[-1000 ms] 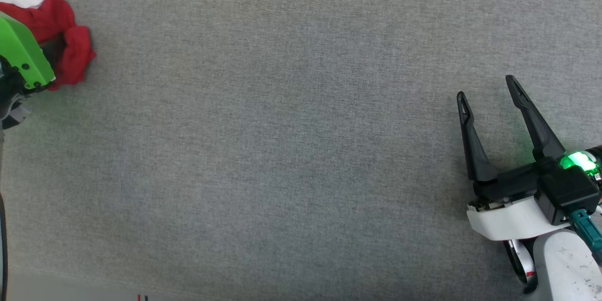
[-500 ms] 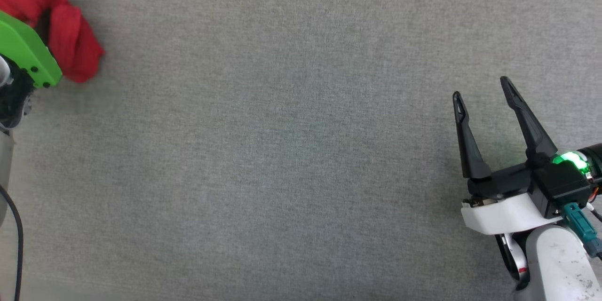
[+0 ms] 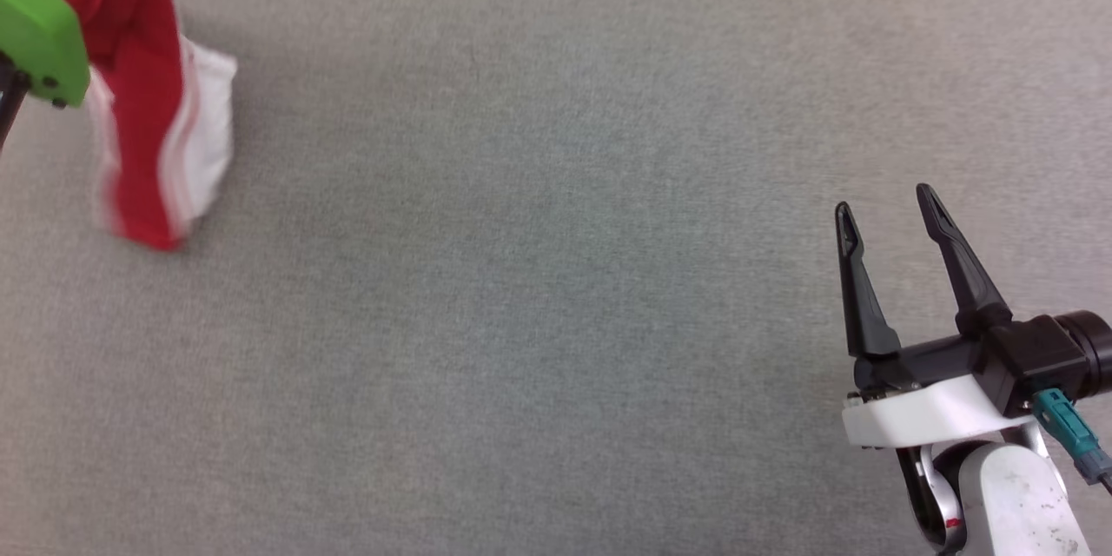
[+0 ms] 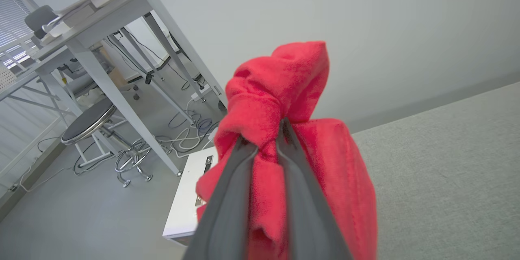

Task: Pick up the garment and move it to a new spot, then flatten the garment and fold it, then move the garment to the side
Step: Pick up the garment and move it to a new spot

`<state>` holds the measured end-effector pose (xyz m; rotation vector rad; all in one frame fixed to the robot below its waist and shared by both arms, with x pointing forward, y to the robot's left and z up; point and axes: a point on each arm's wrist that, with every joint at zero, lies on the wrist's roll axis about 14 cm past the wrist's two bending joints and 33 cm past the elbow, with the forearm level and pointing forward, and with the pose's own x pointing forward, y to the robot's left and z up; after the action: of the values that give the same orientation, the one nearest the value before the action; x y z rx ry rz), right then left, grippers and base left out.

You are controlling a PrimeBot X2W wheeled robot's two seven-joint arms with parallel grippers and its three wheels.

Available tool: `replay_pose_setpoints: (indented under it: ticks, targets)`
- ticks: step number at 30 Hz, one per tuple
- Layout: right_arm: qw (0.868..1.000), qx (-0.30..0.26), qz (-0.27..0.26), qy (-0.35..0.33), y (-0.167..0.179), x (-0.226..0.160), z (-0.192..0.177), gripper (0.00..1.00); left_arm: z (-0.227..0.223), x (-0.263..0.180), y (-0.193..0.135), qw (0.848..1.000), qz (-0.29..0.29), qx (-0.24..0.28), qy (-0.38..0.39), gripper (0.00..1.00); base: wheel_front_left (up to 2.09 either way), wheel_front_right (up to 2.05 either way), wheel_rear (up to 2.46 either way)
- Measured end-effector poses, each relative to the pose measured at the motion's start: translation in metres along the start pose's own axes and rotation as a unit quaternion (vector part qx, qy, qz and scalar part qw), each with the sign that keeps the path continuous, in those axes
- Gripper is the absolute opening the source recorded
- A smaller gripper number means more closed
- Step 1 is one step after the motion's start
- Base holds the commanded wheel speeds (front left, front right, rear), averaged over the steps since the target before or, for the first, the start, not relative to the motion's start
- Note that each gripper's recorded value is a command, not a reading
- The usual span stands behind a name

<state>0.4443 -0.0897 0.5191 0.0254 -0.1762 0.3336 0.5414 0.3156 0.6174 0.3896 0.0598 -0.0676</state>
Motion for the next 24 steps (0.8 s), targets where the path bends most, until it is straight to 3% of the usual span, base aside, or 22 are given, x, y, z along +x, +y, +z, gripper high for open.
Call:
replay_pose_setpoints:
  ticks: [8,14,20,24]
  targets:
    - [0.998,0.001,-0.056,-0.029,-0.028,-0.029,0.034,1.00,0.099,0.007,-0.057,0.989,-0.071,0.035,-0.121,0.00,0.00,0.00,0.00]
    - [0.992,-0.013,-0.120,-0.039,-0.065,-0.061,0.051,1.00,0.166,0.016,-0.117,0.968,-0.133,0.046,-0.210,0.00,0.00,0.00,0.00]
    - [0.980,-0.030,-0.193,-0.042,-0.103,-0.104,0.064,1.00,0.202,0.012,-0.203,0.938,-0.223,0.010,-0.266,0.00,0.00,0.00,0.00]
    - [0.973,-0.040,-0.225,-0.043,-0.117,-0.127,0.071,1.00,0.194,-0.007,-0.273,0.914,-0.302,-0.036,-0.267,0.00,0.00,0.00,0.00]
